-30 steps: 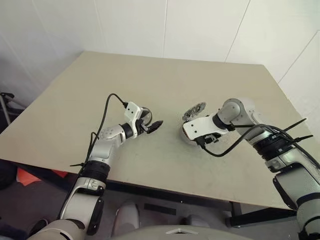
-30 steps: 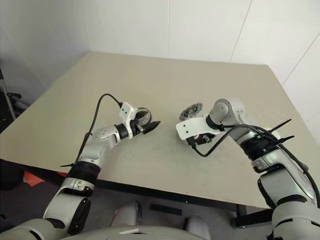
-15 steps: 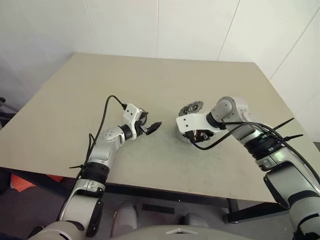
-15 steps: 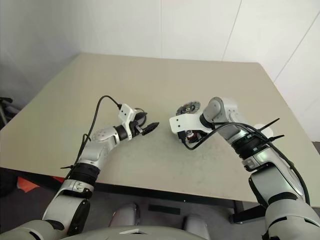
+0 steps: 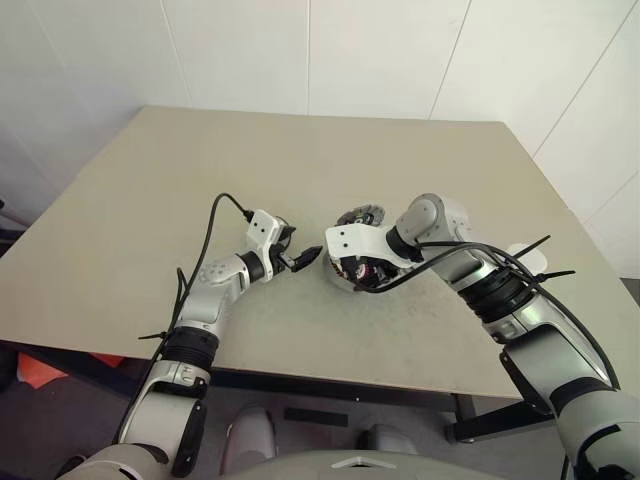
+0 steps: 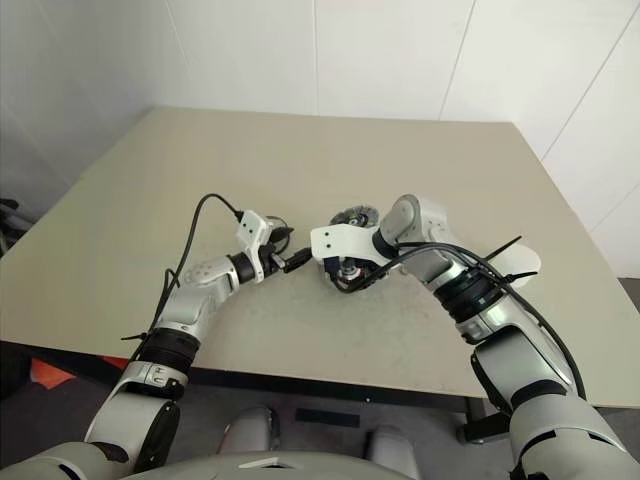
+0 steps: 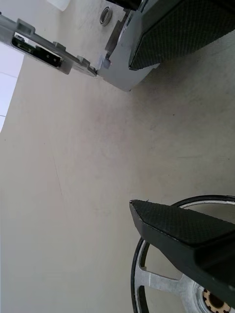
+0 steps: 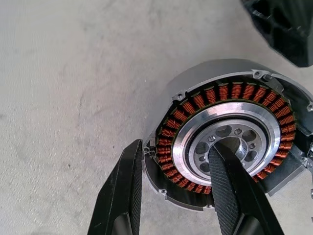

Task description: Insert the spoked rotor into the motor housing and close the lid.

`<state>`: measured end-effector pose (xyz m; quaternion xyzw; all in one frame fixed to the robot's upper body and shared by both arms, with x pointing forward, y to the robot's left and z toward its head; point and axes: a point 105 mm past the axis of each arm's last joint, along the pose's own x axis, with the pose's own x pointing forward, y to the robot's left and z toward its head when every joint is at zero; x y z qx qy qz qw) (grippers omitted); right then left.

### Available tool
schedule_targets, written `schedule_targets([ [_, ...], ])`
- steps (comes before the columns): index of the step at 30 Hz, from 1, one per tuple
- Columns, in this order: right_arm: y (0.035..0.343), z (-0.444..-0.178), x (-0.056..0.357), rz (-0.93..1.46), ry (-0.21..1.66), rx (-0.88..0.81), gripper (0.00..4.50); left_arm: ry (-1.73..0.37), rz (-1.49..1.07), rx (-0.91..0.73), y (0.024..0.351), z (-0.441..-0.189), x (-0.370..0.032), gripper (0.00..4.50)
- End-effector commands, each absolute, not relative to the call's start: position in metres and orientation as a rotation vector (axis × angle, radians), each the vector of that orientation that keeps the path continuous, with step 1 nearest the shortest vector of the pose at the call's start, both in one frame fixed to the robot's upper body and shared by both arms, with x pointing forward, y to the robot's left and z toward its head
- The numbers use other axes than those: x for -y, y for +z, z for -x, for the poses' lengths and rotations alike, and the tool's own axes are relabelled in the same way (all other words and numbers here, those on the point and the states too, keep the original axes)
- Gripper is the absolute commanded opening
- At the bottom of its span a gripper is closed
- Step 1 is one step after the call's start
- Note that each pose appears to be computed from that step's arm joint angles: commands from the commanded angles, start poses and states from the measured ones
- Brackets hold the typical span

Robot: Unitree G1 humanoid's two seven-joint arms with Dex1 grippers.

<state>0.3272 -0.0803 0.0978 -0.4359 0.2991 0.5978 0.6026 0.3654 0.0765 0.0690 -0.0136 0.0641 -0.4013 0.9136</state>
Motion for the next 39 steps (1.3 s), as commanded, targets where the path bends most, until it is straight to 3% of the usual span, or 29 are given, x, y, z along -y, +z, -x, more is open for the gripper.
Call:
schedule_targets([
  [1, 0.113, -0.330, 0.071, 0.898, 1.357, -0.672, 1.80, -0.833, 0.014, -0.096, 0.077, -0.366, -0.074, 4.50],
  [10, 0.128, -0.336, 0.066, 0.710, 1.246, -0.740, 1.80, -0.833, 0.008, -0.105, 0.073, -0.364, -0.072, 4.50],
  [25, 0.155, -0.335, 0.076, 0.705, 1.167, -0.729, 1.80, -0.839, 0.019, -0.111, 0.068, -0.360, -0.065, 4.50],
  [39, 0.134, -0.340, 0.102, 0.653, 1.065, -0.845, 1.80, -0.839, 0.029, -0.114, 0.066, -0.359, -0.061, 4.50],
])
